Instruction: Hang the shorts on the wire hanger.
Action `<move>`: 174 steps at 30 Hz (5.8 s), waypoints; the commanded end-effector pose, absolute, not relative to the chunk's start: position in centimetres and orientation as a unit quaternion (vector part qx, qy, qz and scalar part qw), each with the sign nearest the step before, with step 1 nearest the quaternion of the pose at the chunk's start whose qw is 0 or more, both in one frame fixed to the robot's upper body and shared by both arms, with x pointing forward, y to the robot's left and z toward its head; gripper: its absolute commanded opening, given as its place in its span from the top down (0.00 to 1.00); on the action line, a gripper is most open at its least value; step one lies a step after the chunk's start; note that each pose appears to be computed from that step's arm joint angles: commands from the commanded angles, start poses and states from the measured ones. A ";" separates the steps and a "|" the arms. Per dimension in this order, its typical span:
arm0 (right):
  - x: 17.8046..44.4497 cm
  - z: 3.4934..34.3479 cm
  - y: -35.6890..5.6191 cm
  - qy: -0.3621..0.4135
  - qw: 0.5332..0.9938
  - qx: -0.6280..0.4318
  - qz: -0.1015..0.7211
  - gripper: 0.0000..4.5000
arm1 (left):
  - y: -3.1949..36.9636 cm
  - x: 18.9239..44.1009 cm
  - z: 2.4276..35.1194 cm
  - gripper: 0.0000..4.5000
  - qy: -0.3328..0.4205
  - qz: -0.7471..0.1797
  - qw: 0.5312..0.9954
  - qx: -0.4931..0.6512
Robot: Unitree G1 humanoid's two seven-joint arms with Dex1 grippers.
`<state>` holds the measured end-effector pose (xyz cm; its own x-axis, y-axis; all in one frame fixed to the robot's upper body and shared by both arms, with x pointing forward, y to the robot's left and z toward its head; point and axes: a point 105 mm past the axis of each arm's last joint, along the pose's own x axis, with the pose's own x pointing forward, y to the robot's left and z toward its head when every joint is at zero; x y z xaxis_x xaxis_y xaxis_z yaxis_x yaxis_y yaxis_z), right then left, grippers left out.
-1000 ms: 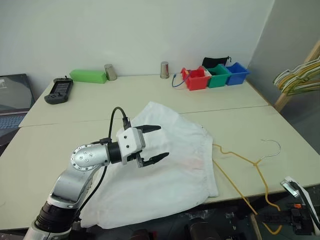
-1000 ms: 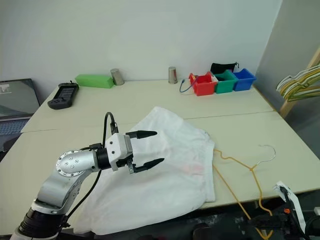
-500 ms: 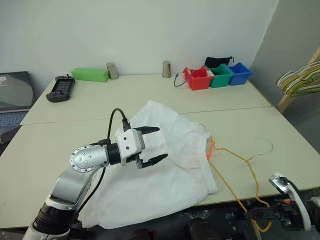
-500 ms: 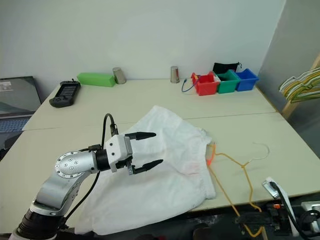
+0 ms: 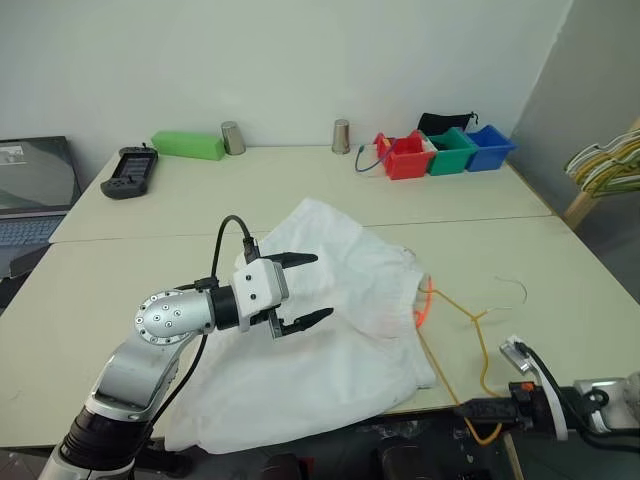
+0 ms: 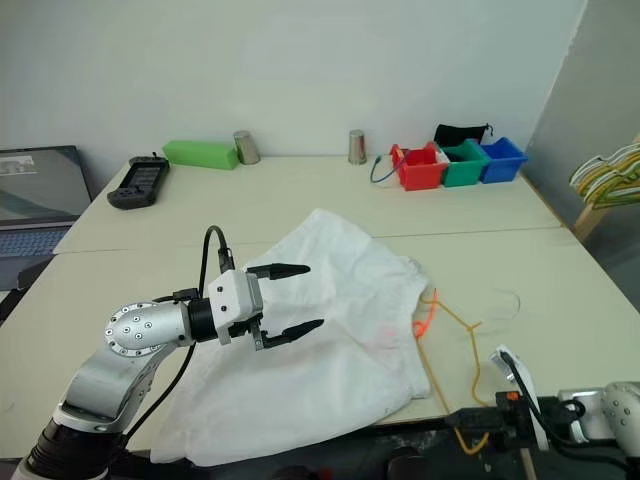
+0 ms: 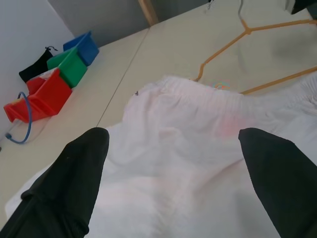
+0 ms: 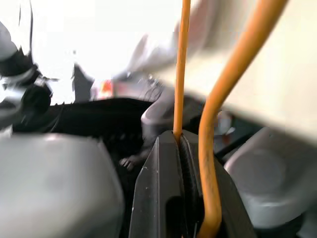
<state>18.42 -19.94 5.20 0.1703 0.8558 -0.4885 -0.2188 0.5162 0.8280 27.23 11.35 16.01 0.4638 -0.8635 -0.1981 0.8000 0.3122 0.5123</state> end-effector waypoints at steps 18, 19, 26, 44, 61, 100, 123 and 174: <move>25.2 7.5 -19.4 0.450 0.751 0.302 0.378 1.00 | 11.5 26.8 17.4 0.01 -0.079 -0.501 0.809 0.298; 25.9 8.4 -19.5 0.432 0.765 0.294 0.377 1.00 | 11.5 26.7 17.3 0.01 -0.079 -0.502 0.809 0.297; 25.1 13.9 -18.4 0.394 0.766 0.243 0.447 1.00 | 11.4 27.2 17.3 0.01 -0.083 -0.501 0.810 0.292; 34.9 16.7 -17.9 0.203 0.895 -0.193 0.348 1.00 | 15.3 35.2 29.3 0.01 -0.099 -0.480 0.808 0.327; 38.9 19.3 -11.1 0.028 0.850 -0.386 0.357 1.00 | 15.3 40.6 28.9 0.01 -0.045 -0.486 0.716 0.499; 37.2 21.1 -8.3 -0.088 0.788 -0.512 0.331 1.00 | 15.9 42.6 24.6 0.56 0.022 -0.452 0.681 0.576; 36.6 21.0 -8.4 -0.076 0.776 -0.510 0.362 0.82 | 15.8 42.4 24.3 1.00 0.015 -0.459 0.680 0.571; 38.4 12.8 -7.7 0.258 0.830 0.066 0.489 0.50 | 19.1 35.9 21.2 1.00 0.048 -0.466 0.794 0.388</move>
